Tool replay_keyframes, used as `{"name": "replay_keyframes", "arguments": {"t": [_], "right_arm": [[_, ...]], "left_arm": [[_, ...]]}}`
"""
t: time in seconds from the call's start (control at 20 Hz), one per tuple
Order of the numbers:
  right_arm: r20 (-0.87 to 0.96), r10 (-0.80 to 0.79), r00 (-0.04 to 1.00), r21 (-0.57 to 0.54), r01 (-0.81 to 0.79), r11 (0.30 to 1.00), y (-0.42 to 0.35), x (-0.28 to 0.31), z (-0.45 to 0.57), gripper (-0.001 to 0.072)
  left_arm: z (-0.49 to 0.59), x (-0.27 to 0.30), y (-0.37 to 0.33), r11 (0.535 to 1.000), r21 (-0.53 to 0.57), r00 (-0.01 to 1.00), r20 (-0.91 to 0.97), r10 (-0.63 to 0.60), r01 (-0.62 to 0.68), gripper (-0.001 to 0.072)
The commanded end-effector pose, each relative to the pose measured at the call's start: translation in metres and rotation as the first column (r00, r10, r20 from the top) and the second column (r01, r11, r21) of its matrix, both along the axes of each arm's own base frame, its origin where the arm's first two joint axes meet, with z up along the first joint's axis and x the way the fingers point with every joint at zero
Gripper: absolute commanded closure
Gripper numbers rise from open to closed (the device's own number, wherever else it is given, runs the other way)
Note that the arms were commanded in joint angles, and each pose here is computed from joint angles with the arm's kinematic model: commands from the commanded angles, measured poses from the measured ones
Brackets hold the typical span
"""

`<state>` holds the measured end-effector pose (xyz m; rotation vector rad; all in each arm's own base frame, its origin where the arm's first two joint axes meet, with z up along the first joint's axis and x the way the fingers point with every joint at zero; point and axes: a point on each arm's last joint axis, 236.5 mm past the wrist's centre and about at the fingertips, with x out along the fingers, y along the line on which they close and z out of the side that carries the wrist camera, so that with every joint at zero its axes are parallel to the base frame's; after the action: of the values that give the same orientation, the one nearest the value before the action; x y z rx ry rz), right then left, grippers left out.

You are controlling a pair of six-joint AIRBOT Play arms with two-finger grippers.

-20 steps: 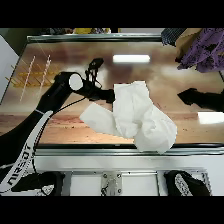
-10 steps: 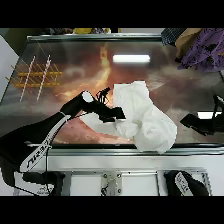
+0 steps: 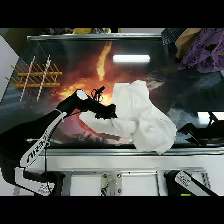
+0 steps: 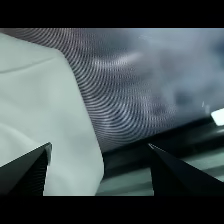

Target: Fold the clothes and pants, and hang the long-sleeved shirts on hangers.

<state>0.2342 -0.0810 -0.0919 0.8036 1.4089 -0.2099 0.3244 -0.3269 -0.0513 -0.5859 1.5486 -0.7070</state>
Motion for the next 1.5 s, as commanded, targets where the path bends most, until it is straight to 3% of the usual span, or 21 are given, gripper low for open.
{"name": "replay_keyframes", "arguments": {"t": [0.0,0.4,0.45,0.5,0.55,0.65,0.85,1.05,1.1,1.25,1.35,1.45], "right_arm": [[0.006,0.045,0.999,0.028,-0.045,0.999,0.018,0.015,-0.016,0.0066],[0.027,0.276,0.961,0.0,-0.276,0.961,0.081,0.037,-0.027,0.0074],[0.029,0.306,0.952,-0.003,-0.306,0.952,0.089,0.037,-0.027,0.0243],[0.032,0.331,0.943,-0.005,-0.331,0.943,0.097,0.037,-0.026,0.0457],[0.041,0.357,0.933,-0.011,-0.356,0.934,0.103,0.039,-0.023,0.0589],[0.096,0.392,0.915,-0.043,-0.39,0.92,0.108,0.052,0.0,0.0692],[0.377,0.457,0.805,-0.241,-0.391,0.888,0.105,0.096,0.149,0.069],[0.636,0.425,0.644,-0.365,-0.235,0.901,0.121,0.061,0.321,0.0691],[0.67,0.403,0.623,-0.361,-0.202,0.911,0.126,0.042,0.345,0.0691],[0.672,0.336,0.659,-0.285,-0.188,0.94,0.141,-0.003,0.354,0.069],[0.627,0.316,0.713,-0.239,-0.21,0.948,0.147,-0.02,0.343,0.0691],[0.587,0.292,0.755,-0.202,-0.213,0.956,0.147,-0.019,0.329,0.0691]], "left_arm": [[0.001,0.011,0.016,0.999,-0.004,0.999,-0.014,0.033,-0.033,0.068],[0.028,0.042,0.046,0.992,-0.023,0.99,0.069,0.122,-0.121,0.068],[0.038,0.048,0.053,0.99,-0.032,0.986,0.091,0.141,-0.139,0.068],[0.049,0.053,0.059,0.987,-0.042,0.981,0.114,0.158,-0.154,0.068],[0.063,0.058,0.067,0.984,-0.055,0.973,0.146,0.177,-0.17,0.068],[0.1,0.067,0.086,0.974,-0.088,0.949,0.224,0.222,-0.208,0.068],[0.238,0.06,0.129,0.96,-0.188,0.837,0.474,0.274,-0.208,0.068],[0.397,0.009,0.16,0.954,-0.245,0.561,0.772,0.299,-0.172,0.068],[0.422,-0.007,0.17,0.957,-0.216,0.475,0.833,0.283,-0.192,0.0681],[0.448,-0.03,0.2,0.937,-0.136,0.358,0.898,0.254,-0.323,0.0681],[0.442,-0.028,0.214,0.919,-0.089,0.351,0.906,0.235,-0.385,0.068],[0.414,-0.011,0.213,0.922,-0.02,0.434,0.878,0.201,-0.387,0.068]]}}
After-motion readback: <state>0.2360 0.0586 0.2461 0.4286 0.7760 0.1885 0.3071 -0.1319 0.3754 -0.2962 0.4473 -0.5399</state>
